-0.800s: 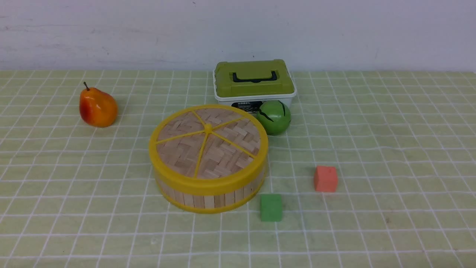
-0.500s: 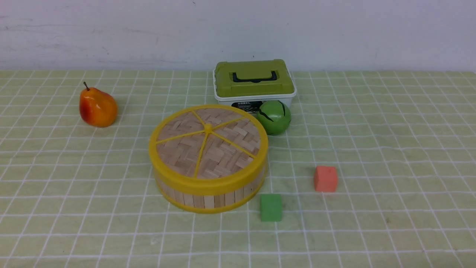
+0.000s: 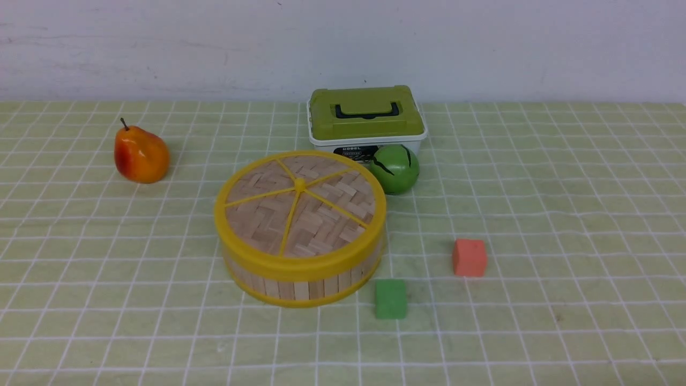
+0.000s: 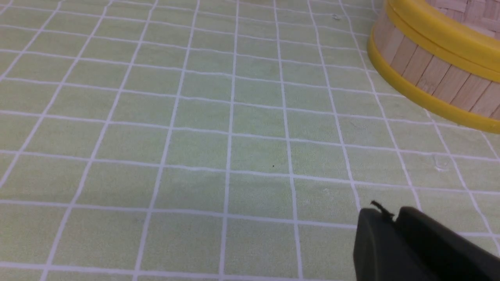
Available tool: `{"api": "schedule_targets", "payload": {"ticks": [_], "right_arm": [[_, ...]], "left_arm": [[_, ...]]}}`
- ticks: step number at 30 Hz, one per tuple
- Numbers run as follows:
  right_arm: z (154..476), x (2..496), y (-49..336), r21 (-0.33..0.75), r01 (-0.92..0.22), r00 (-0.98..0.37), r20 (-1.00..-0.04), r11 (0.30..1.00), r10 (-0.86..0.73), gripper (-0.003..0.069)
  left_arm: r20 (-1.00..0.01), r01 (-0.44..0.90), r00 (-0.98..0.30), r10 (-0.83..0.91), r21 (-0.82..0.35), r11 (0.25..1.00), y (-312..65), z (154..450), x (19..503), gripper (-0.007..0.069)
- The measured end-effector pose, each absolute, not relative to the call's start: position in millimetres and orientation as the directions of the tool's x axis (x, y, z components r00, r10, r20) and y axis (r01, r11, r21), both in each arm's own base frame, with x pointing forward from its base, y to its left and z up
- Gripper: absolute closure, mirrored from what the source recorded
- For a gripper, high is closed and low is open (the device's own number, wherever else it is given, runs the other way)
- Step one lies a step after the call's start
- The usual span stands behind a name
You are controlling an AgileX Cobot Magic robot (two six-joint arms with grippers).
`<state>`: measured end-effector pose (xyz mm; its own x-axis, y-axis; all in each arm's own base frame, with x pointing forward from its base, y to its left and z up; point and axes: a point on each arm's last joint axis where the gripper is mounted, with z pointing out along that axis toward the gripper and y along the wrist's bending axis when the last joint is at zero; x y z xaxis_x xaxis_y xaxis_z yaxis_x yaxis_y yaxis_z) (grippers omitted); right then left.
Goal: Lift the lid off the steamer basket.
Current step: Use the left arm to lift the lid of the steamer
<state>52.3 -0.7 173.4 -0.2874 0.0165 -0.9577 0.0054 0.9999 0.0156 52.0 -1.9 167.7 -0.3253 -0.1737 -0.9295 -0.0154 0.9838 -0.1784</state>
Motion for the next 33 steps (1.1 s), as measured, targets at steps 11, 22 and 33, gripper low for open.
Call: {"api": "schedule_targets", "payload": {"ticks": [11, 22, 33], "right_arm": [[173.4, 52.3, -0.7, 0.016, 0.005, -0.287, -0.958, 1.0, 0.016, 0.0418], [173.4, 52.3, -0.7, 0.016, 0.005, -0.287, -0.958, 1.0, 0.016, 0.0418], [173.4, 52.3, -0.7, 0.016, 0.005, -0.287, -0.958, 1.0, 0.016, 0.0418]], "left_arm": [[-0.951, 0.015, -0.255, -0.176, -0.186, 0.982, -2.2, 174.9, 54.1, 0.0551], [-0.931, 0.131, 0.3, -0.206, -0.174, 0.976, -4.3, 226.2, 52.0, 0.054], [-0.753, 0.302, 0.436, -0.493, -0.394, 0.868, -2.7, 267.3, 38.7, 0.0536]]}}
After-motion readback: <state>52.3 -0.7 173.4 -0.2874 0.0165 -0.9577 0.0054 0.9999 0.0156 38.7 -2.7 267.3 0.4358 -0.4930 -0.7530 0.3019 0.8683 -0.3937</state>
